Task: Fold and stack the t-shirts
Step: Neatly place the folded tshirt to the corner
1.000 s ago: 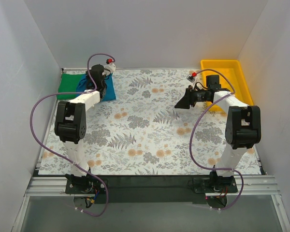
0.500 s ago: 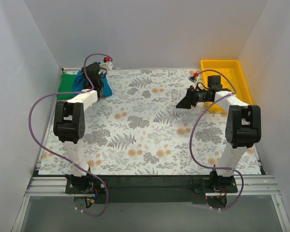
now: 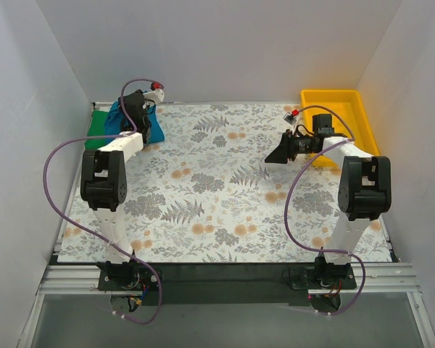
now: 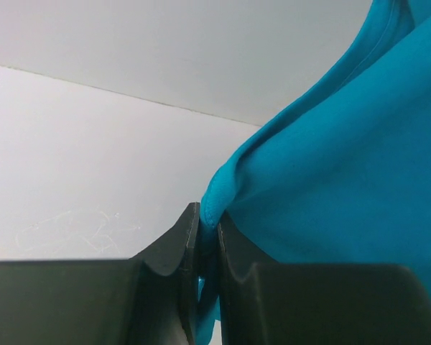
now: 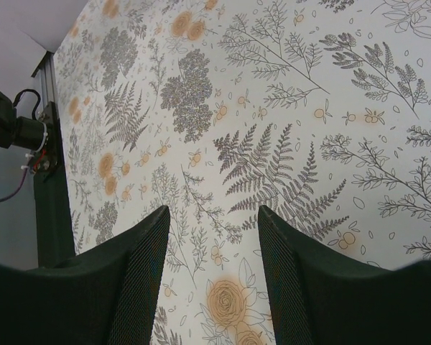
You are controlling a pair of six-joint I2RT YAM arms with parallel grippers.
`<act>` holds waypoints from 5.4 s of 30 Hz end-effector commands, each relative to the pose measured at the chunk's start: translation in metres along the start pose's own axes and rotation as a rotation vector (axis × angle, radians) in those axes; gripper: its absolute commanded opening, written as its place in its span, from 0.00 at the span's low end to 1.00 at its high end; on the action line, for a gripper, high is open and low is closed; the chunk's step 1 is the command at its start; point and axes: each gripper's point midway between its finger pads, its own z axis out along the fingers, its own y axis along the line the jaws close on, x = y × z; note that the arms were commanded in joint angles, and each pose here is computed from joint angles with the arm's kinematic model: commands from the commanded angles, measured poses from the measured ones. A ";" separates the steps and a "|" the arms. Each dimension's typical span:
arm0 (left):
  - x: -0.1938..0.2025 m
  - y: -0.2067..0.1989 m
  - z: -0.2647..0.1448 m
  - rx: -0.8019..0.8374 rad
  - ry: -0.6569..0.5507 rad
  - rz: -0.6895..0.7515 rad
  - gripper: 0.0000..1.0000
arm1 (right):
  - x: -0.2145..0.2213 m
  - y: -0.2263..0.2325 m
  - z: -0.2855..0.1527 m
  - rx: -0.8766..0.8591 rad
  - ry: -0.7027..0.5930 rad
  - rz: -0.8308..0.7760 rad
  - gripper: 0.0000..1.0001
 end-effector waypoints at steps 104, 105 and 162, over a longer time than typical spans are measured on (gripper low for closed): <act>0.123 -0.039 -0.044 0.291 0.484 -1.913 0.70 | 0.012 -0.020 0.001 0.014 0.034 0.037 0.60; 0.129 -0.046 -0.041 0.279 0.510 -1.910 0.69 | 0.012 -0.021 0.001 0.013 0.035 0.038 0.60; 0.187 0.022 0.009 -0.037 0.470 -1.826 0.00 | 0.017 -0.025 0.002 0.015 0.047 0.050 0.61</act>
